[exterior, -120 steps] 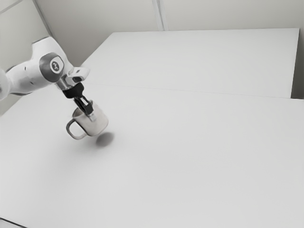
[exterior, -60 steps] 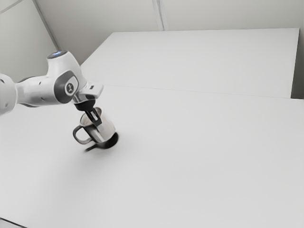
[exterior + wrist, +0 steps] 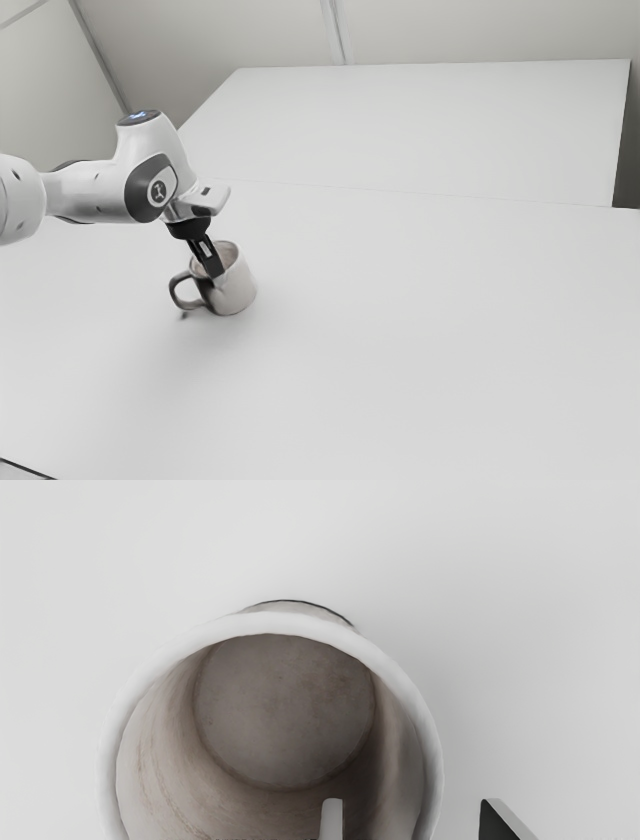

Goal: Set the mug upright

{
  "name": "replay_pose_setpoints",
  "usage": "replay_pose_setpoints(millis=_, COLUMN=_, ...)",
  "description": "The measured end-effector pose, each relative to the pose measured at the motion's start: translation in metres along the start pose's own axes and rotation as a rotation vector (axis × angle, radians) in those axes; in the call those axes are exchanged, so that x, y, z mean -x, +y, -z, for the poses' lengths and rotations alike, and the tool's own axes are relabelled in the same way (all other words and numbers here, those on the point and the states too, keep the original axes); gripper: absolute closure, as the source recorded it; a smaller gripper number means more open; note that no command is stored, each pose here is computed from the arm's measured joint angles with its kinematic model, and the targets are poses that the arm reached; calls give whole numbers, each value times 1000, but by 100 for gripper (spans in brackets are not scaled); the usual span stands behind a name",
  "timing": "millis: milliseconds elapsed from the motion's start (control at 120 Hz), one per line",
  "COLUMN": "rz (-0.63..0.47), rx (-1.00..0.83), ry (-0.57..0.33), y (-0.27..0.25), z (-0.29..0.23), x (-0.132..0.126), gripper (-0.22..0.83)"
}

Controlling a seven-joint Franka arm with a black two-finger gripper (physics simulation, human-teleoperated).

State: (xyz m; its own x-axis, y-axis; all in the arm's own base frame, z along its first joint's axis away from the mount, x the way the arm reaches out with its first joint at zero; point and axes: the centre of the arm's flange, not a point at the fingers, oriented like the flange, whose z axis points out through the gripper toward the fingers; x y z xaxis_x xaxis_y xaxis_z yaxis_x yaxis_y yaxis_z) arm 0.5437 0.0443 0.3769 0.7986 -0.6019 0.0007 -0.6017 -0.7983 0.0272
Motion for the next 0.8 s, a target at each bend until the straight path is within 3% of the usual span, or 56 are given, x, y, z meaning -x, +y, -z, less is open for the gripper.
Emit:
replay_pose_setpoints(millis=150, rz=2, rx=0, ry=-1, y=0, z=1, x=0, gripper=16)
replay_pose_setpoints(millis=342, rz=85, rx=-3, ry=14, y=0, z=15, x=2, gripper=7)
replay_pose_setpoints(millis=592, rz=248, rx=-65, ry=91, y=-15, z=126, x=-15, gripper=2)
replay_pose_setpoints(millis=800, rz=339, rx=-79, ry=93, y=-17, z=189, x=-17, gripper=1)
